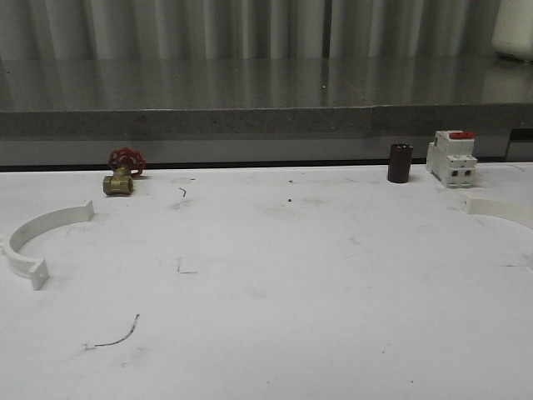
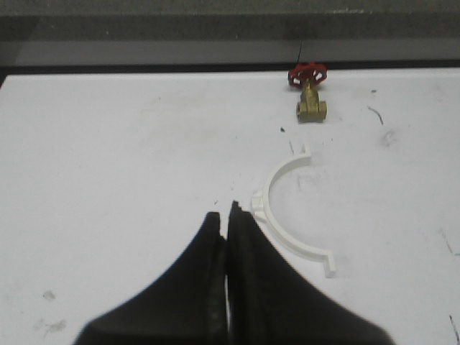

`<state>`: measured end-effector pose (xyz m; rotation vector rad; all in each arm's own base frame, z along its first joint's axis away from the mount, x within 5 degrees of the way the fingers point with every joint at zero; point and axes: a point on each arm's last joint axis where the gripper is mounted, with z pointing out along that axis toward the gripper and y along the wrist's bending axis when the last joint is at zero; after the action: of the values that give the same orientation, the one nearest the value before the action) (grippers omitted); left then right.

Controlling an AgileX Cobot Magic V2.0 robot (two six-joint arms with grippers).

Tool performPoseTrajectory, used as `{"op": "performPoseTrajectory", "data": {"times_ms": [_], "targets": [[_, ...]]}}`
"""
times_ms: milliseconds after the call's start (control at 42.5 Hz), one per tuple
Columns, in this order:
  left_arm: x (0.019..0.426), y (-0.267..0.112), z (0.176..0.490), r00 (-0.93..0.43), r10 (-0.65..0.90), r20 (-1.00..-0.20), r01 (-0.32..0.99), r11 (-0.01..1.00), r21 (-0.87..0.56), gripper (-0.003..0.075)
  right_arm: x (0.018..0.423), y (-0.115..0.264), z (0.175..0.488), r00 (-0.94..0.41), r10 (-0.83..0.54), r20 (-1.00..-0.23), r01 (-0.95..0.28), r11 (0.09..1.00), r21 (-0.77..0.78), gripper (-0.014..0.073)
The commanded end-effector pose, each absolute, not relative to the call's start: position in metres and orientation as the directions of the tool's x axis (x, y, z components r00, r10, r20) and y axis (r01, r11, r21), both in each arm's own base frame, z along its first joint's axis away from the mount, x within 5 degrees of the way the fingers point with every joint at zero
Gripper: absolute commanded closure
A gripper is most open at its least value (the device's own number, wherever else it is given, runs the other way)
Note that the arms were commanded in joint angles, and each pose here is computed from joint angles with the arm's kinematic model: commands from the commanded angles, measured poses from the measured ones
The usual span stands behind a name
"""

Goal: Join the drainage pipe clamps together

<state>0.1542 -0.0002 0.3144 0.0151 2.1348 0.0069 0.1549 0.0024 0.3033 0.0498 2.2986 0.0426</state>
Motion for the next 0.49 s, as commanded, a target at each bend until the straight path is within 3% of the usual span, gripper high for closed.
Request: {"op": "performPoseTrajectory", "data": {"times_ms": [0, 118, 283, 353, 471], "targets": [[0.1635, -0.0019, 0.3221, -0.501, 0.000, -0.866, 0.010, 1.000, -0.006, 0.0738, 0.1615, 0.0016, 0.3157, -0.610, 0.039, -0.792, 0.018, 0.999, 0.036, 0.0704], [0.1679, -0.0020, 0.3179, -0.524, 0.000, -0.852, 0.010, 1.000, -0.006, 0.0659, 0.1615, 0.0016, 0.3156, -0.610, 0.039, -0.791, 0.018, 0.999, 0.036, 0.0573], [0.1696, -0.0021, 0.3164, -0.532, -0.002, -0.847, 0.010, 1.000, -0.009, 0.0377, 0.1614, 0.0016, 0.3155, -0.612, 0.039, -0.790, 0.018, 0.999, 0.036, 0.0232], [0.1696, -0.0027, 0.3164, -0.532, -0.015, -0.847, 0.009, 1.000, -0.023, 0.0322, 0.1613, 0.0016, 0.3153, -0.614, 0.039, -0.789, 0.018, 0.999, 0.036, 0.0181], [0.1719, -0.0048, 0.3172, -0.543, -0.031, -0.839, 0.014, 0.999, -0.047, 0.0323, 0.1613, 0.0016, 0.3153, -0.613, 0.039, -0.789, 0.018, 0.999, 0.036, 0.0175]]}}
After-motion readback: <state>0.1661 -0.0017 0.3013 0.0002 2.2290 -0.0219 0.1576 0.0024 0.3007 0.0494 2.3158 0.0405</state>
